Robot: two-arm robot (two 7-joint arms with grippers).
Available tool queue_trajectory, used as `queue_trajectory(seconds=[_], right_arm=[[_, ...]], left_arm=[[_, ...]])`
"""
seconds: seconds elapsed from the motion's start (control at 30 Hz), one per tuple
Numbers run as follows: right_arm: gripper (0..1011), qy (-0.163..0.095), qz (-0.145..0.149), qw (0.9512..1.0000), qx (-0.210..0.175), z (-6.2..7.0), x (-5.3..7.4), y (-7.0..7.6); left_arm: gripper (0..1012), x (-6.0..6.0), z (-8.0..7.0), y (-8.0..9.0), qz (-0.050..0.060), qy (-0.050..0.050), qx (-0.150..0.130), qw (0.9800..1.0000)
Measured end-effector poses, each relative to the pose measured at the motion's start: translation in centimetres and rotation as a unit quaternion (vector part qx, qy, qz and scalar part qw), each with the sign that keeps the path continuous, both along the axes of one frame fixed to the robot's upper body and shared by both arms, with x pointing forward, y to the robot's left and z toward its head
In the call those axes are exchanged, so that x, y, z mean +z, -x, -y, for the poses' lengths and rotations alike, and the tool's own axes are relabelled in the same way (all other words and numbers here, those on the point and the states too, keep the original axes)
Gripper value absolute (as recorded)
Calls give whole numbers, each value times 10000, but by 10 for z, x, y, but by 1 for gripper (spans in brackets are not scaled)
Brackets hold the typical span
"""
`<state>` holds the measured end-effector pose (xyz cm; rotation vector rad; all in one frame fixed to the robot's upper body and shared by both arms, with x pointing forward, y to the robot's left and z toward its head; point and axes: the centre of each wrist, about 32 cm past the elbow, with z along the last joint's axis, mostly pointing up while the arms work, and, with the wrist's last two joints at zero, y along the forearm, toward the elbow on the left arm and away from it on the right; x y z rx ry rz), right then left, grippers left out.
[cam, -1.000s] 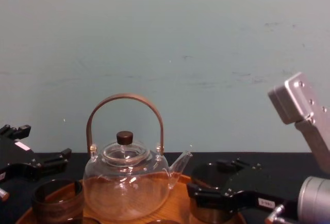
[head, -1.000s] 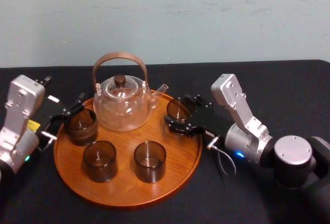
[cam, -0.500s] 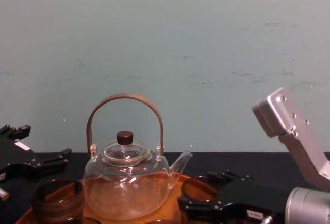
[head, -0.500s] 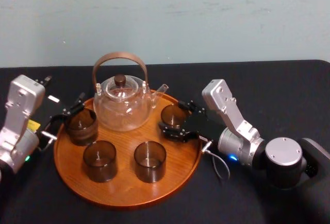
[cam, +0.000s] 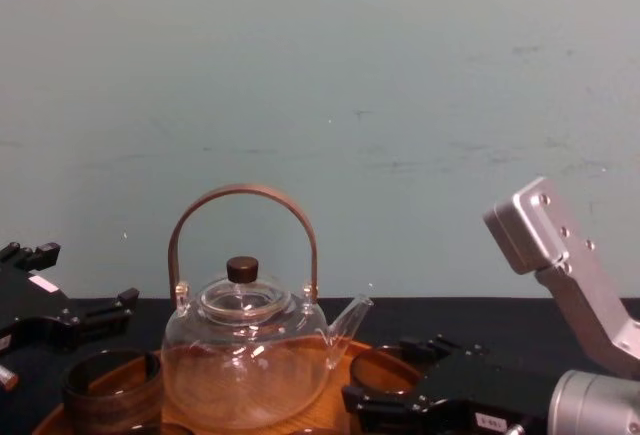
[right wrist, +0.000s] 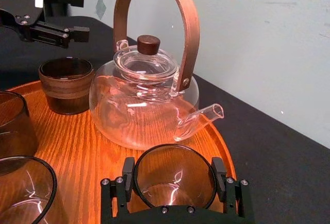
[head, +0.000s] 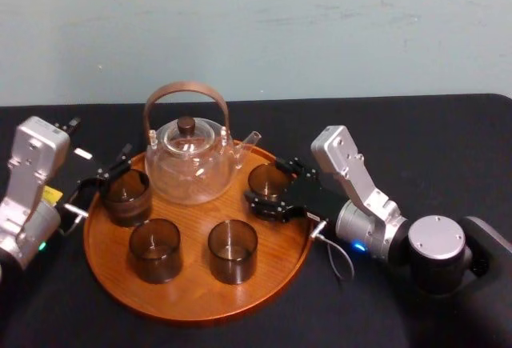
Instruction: Pick up the glass from the table and place it on the tray.
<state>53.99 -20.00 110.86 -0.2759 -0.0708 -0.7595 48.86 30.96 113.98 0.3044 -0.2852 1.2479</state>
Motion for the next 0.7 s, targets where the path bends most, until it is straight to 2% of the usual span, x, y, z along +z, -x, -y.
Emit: queue_trajectory(seconds=[0.43, 0.6, 0.7], right_arm=[[918, 18, 6, 10000, -16, 0, -1, 1], [1002, 58, -35, 10000, -7, 0, -3, 1], [1002, -31, 38, 10000, -4, 2, -2, 2]], left_arm=[[1001, 0, 0, 0, -1, 0, 0, 10000], [1001, 0, 0, 0, 0, 0, 0, 10000], [1001, 0, 0, 0, -1, 0, 0, 10000]])
